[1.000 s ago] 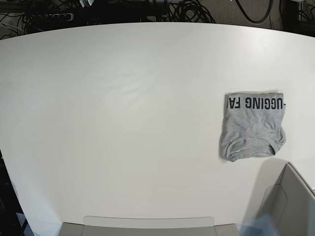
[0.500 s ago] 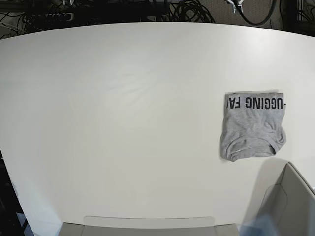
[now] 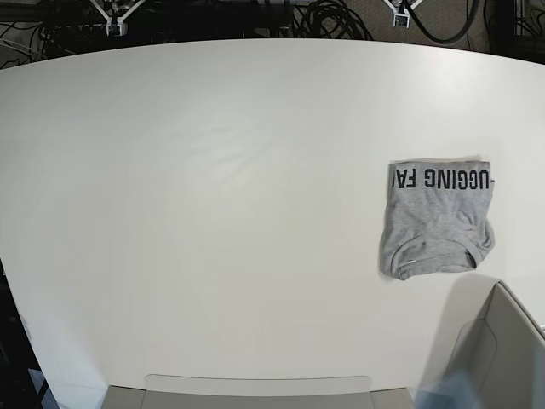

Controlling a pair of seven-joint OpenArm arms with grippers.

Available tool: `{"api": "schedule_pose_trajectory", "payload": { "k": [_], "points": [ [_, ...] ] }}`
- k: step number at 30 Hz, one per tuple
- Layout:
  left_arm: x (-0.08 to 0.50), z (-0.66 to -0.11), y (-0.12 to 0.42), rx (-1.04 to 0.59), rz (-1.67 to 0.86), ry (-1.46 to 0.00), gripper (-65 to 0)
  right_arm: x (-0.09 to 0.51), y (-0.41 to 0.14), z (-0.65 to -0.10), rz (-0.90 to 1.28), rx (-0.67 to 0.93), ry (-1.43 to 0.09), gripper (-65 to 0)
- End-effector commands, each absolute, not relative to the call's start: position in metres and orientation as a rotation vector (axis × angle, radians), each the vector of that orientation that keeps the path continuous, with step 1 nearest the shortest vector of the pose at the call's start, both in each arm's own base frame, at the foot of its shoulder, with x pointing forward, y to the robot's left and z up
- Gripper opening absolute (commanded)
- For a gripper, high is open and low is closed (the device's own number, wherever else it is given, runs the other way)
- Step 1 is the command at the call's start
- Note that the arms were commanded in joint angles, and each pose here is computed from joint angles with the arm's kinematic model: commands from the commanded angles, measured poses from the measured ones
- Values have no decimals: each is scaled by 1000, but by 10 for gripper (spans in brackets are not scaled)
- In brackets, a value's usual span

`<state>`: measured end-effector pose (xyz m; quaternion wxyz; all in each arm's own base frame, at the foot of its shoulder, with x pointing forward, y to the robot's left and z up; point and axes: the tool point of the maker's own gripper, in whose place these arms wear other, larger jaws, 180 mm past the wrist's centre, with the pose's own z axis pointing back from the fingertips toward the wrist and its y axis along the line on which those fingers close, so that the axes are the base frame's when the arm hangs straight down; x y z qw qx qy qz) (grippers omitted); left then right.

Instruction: Fold the T-shirt properly

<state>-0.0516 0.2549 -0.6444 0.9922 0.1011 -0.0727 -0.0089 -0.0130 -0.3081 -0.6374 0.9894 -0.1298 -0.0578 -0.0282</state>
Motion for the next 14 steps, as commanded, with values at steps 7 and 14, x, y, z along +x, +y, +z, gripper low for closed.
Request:
{"api": "schedule_pose_trajectory", "payload": {
  "k": [7,14],
  "points": [
    [-49,-647,242,188,-10,-155,-650,9,-300,-639,-60,-252,-166,-650],
    [-14,-651,229,168,-5,-208,-650,12,-269,-647,-67,-203,-170,-650]
  ]
}}
